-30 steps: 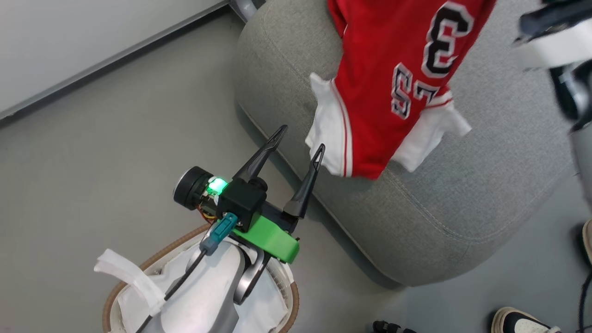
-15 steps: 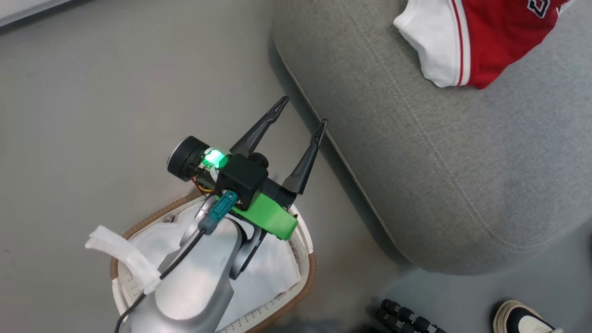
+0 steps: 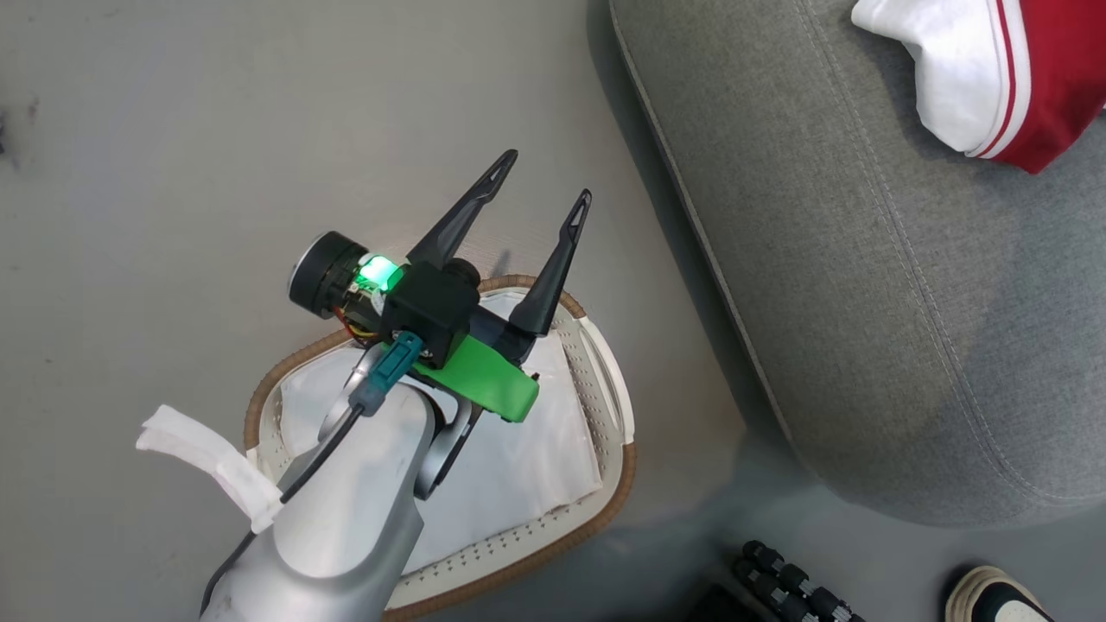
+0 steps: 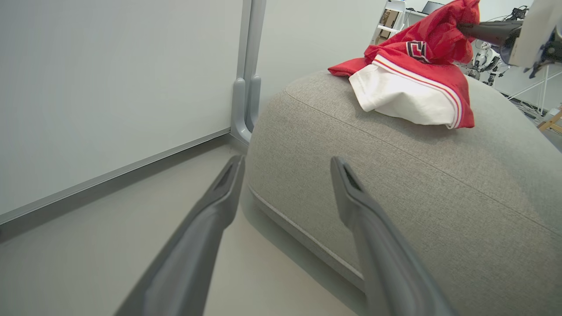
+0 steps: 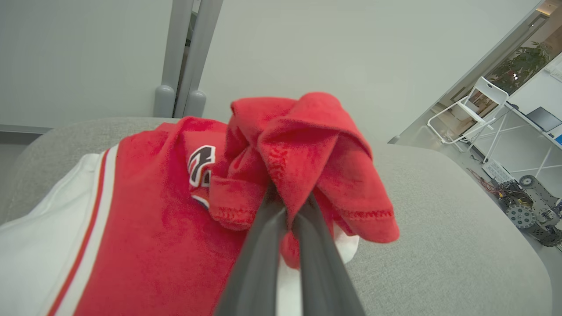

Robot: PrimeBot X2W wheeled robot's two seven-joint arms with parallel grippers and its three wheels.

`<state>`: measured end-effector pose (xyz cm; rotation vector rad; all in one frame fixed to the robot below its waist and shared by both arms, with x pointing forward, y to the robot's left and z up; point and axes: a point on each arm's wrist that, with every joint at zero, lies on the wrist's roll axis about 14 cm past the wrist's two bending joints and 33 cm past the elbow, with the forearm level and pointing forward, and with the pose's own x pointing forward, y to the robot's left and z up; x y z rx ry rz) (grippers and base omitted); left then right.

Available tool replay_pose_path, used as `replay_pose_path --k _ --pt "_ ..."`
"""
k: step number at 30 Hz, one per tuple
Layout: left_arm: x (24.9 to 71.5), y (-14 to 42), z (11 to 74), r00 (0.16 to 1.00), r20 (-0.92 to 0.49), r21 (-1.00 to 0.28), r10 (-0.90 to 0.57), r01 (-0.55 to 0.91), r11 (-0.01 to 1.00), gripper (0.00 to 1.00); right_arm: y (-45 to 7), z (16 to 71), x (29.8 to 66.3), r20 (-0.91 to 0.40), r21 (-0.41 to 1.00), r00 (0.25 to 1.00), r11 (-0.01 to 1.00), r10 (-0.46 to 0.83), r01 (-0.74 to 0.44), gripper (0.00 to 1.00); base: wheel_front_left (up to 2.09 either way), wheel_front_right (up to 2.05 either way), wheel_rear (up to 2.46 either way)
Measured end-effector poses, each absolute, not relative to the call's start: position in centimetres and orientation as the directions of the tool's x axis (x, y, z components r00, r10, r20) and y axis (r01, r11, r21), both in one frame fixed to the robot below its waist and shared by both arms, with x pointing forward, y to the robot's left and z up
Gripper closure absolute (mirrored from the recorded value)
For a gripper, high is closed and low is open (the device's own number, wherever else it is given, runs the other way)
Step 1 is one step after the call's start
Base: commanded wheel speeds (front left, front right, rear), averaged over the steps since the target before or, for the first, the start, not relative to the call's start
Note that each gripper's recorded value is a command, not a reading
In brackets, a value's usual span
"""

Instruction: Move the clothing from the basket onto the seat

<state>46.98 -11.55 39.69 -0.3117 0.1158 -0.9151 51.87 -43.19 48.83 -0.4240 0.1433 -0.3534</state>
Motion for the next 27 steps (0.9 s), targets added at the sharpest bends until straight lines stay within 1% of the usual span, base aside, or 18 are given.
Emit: replay_pose_path --k 1,2,6,13,19,27 --pt "47.1 -11.3 39.6 0.613 0.029 -0.311 -0.79 0.756 0.576 0.0 -43.0 47.9 51.3 -0.084 -0.42 0.927 0.856 -0.366 0.3 0.27 0.0 0.0 0.0" --pt "47.1 -11.1 39.7 0.616 0.027 -0.308 -0.787 0.754 0.58 0.0 -42.8 47.0 50.6 -0.107 -0.419 0.924 0.859 -0.368 0.294 0.0 0.0 0.0 0.0" --pt "47.0 -10.3 39.8 0.637 0.008 -0.303 -0.771 0.736 0.605 0.0 -42.5 45.7 48.2 -0.141 -0.402 0.914 0.865 -0.381 0.299 0.0 0.0 0.0 0.0" --pt "47.8 -8.1 41.6 0.704 0.016 -0.286 -0.71 0.683 0.672 0.0 -39.9 45.8 45.4 -0.128 -0.338 0.929 0.896 -0.348 0.289 0.0 0.0 0.0 0.0" --pt "48.2 -6.0 43.3 0.753 0.028 -0.252 -0.657 0.641 0.725 0.0 -36.1 48.0 45.6 -0.047 -0.257 0.96 0.932 -0.277 0.257 0.0 0.0 0.0 0.0" --pt "48.5 -0.7 44.1 0.85 0.006 -0.22 -0.527 0.515 0.829 0.0 -28.7 49.8 48.3 0.039 -0.124 0.992 0.985 -0.12 0.124 0.0 0.0 0.0 0.0"
